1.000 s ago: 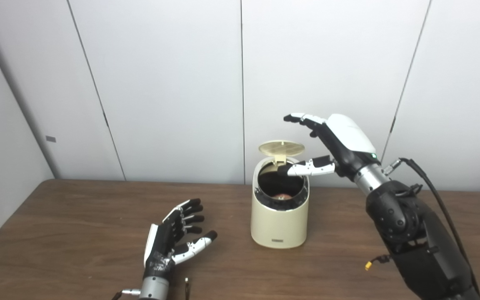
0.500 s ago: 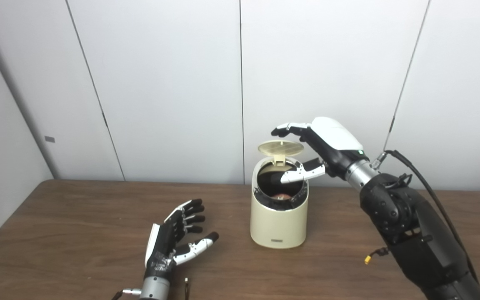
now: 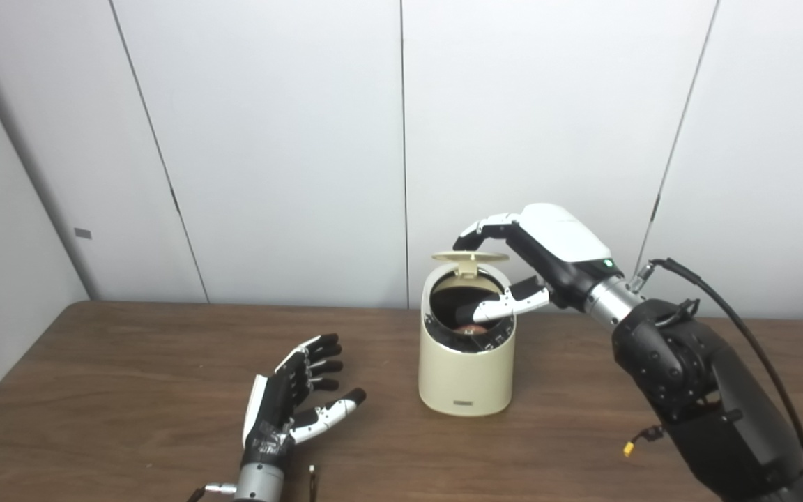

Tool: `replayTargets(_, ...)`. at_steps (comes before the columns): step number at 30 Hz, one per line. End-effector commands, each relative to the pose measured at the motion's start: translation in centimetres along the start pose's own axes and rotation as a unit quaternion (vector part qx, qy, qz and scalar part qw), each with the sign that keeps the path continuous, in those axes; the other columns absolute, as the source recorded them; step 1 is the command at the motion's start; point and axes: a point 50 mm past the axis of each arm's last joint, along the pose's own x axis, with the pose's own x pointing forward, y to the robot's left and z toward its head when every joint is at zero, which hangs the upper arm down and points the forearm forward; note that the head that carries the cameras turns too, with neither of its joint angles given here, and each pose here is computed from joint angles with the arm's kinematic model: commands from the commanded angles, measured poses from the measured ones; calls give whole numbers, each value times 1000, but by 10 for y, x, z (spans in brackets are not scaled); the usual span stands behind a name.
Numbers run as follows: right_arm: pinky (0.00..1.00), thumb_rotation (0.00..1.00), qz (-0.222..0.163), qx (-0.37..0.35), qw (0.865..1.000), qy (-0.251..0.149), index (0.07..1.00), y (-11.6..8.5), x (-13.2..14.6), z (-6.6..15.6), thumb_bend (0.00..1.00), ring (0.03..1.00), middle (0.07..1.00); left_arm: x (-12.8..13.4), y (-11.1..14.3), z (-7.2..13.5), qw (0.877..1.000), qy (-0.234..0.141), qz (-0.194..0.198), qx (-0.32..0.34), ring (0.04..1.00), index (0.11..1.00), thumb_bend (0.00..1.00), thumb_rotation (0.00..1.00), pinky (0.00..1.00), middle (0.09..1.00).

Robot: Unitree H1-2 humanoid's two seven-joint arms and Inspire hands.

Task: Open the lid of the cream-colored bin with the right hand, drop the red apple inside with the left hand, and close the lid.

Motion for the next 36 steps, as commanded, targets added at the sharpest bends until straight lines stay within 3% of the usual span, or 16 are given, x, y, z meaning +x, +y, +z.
replayTargets(1,783,506,-27,-22,999,-30,681,-21,2,11,678,813,696,-17,-1,-21,999,37,-2,4,734,787,695,13,655,778)
replayTargets(9,754,512,-21,-19,999,-42,681,-7,-13,14,680,803,681,-17,0,-20,999,36,-2,-3,733,793,694,2,643,778)
replayTargets(19,863,514,0,-9,999,-43,680,11,-25,18,665,821,680,-17,1,-20,999,36,-4,-2,730,795,699,6,644,779)
replayTargets(36,932,573,18,-24,999,-45,688,27,-33,23,673,833,693,-20,2,-18,999,40,-5,2,732,797,685,4,657,779)
